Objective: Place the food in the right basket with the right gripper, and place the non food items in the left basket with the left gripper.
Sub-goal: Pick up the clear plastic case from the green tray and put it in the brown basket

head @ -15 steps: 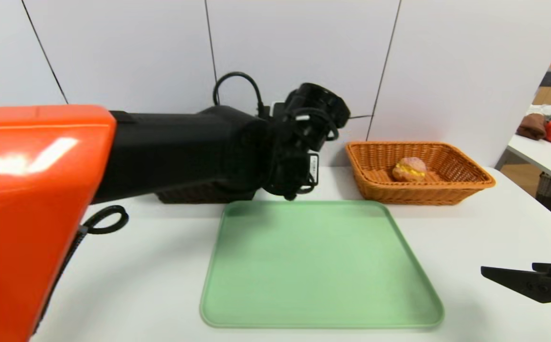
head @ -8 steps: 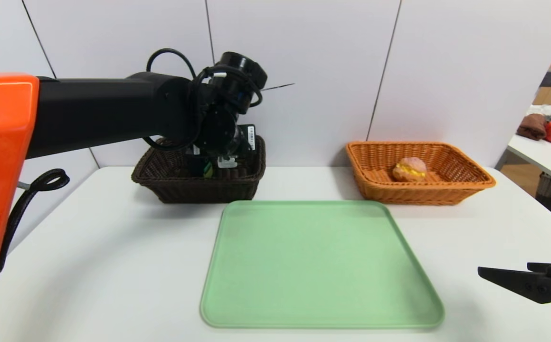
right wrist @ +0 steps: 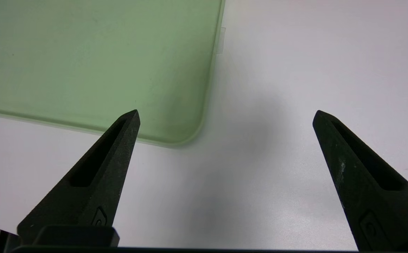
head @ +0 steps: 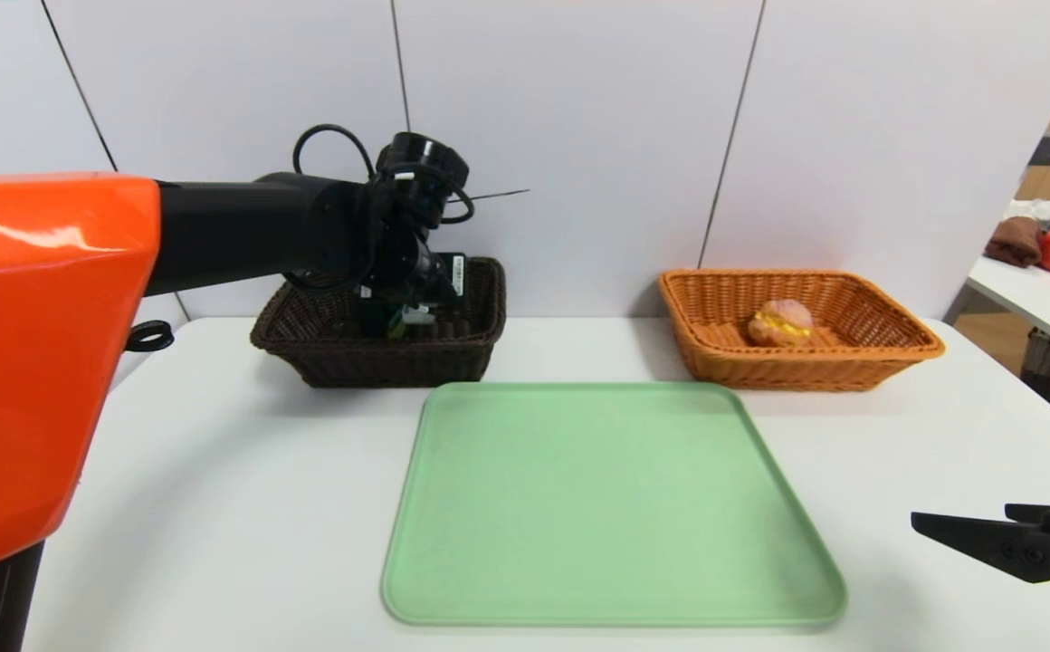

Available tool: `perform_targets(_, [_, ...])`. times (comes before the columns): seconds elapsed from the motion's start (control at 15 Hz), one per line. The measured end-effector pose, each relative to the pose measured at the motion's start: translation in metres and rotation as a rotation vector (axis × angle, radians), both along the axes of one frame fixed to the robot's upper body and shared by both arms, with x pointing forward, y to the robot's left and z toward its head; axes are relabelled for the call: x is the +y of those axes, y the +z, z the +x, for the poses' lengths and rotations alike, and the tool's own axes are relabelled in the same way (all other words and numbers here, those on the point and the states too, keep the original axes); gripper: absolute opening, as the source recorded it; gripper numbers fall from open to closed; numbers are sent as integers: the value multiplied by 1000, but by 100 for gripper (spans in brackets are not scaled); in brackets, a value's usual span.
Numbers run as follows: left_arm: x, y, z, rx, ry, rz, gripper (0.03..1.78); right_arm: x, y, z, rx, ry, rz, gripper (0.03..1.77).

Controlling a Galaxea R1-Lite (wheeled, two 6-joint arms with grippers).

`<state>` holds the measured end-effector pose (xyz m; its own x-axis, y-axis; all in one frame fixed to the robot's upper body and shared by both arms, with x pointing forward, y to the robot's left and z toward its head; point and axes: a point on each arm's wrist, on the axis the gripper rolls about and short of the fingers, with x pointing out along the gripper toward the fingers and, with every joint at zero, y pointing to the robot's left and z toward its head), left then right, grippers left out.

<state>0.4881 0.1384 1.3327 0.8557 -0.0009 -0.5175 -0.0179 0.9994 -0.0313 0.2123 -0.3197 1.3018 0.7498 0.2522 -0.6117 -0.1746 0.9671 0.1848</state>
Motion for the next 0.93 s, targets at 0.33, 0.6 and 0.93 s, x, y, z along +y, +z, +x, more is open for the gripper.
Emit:
perform_targets(0.33, [-2, -6, 14, -57, -99, 37, 57, 0, 0, 0, -2, 0, 1, 170])
perform_targets(0.6, [-1, -4, 16, -77, -226, 118, 57, 0, 0, 0, -1, -1, 0, 170])
perform_targets(0.93, [11, -3, 22, -98, -346, 212, 57, 0, 0, -1, 0, -2, -1, 170])
